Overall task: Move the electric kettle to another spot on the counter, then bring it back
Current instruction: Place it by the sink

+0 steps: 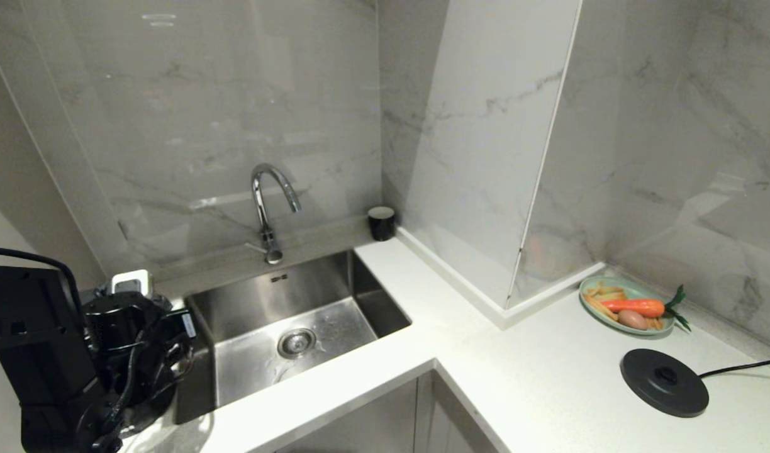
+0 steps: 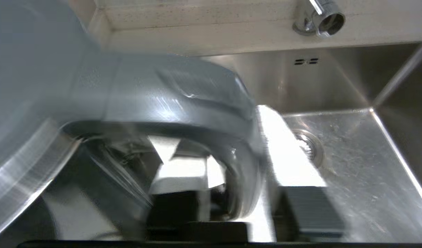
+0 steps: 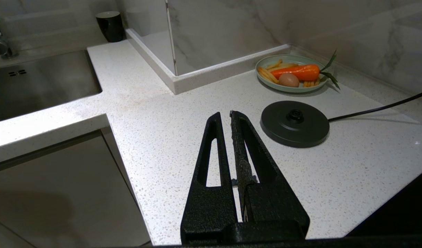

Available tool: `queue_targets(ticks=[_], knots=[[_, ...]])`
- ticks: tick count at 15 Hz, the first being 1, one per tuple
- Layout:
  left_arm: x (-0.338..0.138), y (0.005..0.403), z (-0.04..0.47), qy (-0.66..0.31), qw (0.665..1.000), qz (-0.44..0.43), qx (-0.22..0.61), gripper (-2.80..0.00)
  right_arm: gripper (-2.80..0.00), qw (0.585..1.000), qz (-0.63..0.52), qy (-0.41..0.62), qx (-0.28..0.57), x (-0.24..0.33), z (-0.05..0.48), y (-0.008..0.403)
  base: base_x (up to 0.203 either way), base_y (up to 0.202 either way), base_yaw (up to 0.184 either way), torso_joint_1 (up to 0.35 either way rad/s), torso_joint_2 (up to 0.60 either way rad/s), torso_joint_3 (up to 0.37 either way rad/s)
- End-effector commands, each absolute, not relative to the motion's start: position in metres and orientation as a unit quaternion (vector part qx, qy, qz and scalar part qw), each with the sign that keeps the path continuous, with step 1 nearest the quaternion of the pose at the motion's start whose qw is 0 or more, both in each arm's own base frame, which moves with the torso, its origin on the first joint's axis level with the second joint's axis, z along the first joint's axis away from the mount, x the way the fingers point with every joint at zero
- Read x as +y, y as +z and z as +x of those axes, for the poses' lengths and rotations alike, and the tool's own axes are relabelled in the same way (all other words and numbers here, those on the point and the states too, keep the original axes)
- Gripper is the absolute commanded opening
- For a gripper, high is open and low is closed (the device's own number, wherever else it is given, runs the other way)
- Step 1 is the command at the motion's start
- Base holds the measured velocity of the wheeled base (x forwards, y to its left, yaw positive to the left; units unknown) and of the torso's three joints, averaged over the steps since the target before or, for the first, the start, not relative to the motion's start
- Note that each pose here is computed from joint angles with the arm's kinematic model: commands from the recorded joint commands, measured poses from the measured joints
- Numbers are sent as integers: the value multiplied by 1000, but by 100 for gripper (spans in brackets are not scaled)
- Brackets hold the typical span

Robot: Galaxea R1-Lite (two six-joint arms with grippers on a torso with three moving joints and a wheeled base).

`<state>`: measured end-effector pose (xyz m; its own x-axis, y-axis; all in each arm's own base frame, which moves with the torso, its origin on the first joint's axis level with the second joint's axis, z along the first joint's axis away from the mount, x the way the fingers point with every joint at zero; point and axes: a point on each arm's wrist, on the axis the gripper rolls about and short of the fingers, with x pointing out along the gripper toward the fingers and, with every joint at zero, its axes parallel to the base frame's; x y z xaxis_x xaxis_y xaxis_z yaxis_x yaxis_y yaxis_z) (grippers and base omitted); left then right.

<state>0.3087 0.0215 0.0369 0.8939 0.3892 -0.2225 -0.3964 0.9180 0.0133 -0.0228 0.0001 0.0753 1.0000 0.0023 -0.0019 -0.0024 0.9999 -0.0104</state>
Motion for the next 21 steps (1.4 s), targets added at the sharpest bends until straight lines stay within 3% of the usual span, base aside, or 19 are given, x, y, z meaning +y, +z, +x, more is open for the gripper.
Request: queue_targets(ticks=[1,11,21], knots=[[21,39,308,202,973,-17,107,0,-280,1000,-5,2,1,0,-23,75,0,0,0,0,0,0],[15,24,278,197,966,-15,168,0,-280,1000,-5,2,1,0,-23,75,0,0,0,0,0,0],[15,30,274,200,966,-19,161,0,-280,1000,-5,2,1,0,-23,75,0,0,0,0,0,0]])
